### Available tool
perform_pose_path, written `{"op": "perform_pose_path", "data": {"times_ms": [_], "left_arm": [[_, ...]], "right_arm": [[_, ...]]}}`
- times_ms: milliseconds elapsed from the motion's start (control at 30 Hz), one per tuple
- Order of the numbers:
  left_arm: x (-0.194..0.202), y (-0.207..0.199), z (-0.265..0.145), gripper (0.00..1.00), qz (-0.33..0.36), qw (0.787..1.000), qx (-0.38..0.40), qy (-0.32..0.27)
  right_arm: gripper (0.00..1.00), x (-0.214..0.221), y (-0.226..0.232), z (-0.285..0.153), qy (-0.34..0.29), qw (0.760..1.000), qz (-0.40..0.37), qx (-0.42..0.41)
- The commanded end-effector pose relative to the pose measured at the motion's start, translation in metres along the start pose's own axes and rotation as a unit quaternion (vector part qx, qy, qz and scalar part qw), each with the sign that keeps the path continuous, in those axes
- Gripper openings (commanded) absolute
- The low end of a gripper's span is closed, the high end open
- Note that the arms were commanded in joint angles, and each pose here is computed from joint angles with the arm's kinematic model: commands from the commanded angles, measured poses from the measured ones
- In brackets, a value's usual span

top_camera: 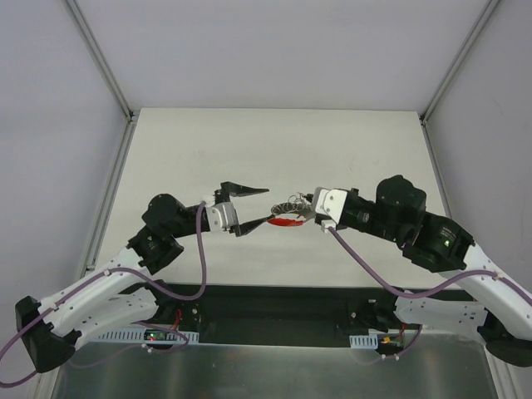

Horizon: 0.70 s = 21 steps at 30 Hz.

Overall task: Remove the keys from the keyring
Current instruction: Adjust the key on the keyring.

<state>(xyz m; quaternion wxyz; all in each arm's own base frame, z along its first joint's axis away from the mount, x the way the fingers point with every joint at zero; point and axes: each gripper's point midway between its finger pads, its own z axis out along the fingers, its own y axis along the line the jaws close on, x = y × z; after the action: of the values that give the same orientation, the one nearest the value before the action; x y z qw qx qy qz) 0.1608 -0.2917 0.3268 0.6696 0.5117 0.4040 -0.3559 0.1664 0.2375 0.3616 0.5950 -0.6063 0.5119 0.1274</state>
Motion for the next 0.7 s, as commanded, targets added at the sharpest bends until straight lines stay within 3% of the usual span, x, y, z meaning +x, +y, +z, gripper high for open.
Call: {"op": "perform_pose_path", "data": {"times_ms": [0, 233, 467, 667], "left_arm": [[-0.041, 0.012, -0.008, 0.59, -0.025, 0.999, -0.024, -0.009], [-0.060, 0.015, -0.011, 0.63, 0.068, 0.997, -0.035, -0.026], [-0.073, 0.000, 0.001, 0.64, 0.076, 0.997, 0.006, -0.015], [-0.063, 0.027, 0.003, 0.63, 0.099, 0.991, -0.086, 0.032]], "right_arm": [[0.01, -0.020, -0.012, -0.001, -0.034, 0.999, 0.017, 0.022], [0.01, -0.021, -0.016, 0.002, -0.030, 0.997, 0.058, 0.032], [0.01, -0.013, -0.025, 0.005, 0.004, 0.994, 0.095, 0.056], [0.01, -0.005, -0.026, 0.016, 0.045, 0.990, 0.125, 0.054]]}}
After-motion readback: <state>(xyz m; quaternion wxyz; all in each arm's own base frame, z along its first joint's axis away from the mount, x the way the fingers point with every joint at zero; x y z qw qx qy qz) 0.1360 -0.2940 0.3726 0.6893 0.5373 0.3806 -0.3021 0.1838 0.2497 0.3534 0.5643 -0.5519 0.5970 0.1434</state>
